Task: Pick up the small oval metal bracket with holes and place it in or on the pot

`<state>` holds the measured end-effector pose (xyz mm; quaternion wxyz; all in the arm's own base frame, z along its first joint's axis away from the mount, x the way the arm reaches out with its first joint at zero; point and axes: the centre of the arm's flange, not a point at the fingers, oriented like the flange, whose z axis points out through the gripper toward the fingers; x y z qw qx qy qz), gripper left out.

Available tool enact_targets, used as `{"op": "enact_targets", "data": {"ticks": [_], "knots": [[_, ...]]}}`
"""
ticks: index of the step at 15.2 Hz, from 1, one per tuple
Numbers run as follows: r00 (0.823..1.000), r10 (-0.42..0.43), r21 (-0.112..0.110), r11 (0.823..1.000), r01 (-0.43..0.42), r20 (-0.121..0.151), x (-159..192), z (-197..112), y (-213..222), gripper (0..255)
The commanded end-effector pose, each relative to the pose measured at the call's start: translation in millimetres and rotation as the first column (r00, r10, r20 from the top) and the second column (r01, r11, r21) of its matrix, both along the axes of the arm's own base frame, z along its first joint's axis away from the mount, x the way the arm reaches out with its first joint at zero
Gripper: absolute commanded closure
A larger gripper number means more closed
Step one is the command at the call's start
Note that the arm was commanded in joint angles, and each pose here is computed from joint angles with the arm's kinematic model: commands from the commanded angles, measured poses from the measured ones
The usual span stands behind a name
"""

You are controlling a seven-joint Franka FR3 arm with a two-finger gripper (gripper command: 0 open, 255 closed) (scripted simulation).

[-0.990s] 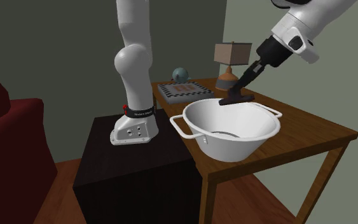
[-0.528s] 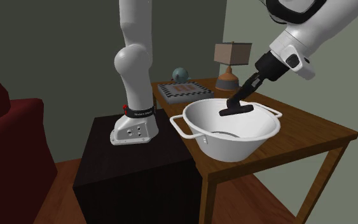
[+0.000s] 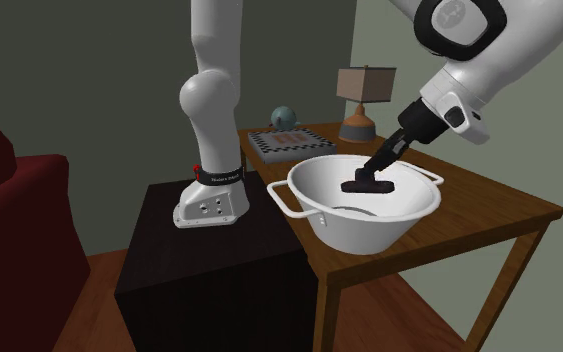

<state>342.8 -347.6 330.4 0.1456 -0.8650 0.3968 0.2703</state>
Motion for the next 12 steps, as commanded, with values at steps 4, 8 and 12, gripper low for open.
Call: {"op": "enact_targets", "data": {"ticks": [4, 8, 12], "knots": [[1.000, 0.000, 0.000, 1.000, 0.000, 0.000, 0, -1, 0, 255], [1.000, 0.000, 0.000, 1.000, 0.000, 0.000, 0, -1, 0, 0], [1.000, 0.000, 0.000, 1.000, 0.000, 0.000, 9, 21, -12, 0]]}}
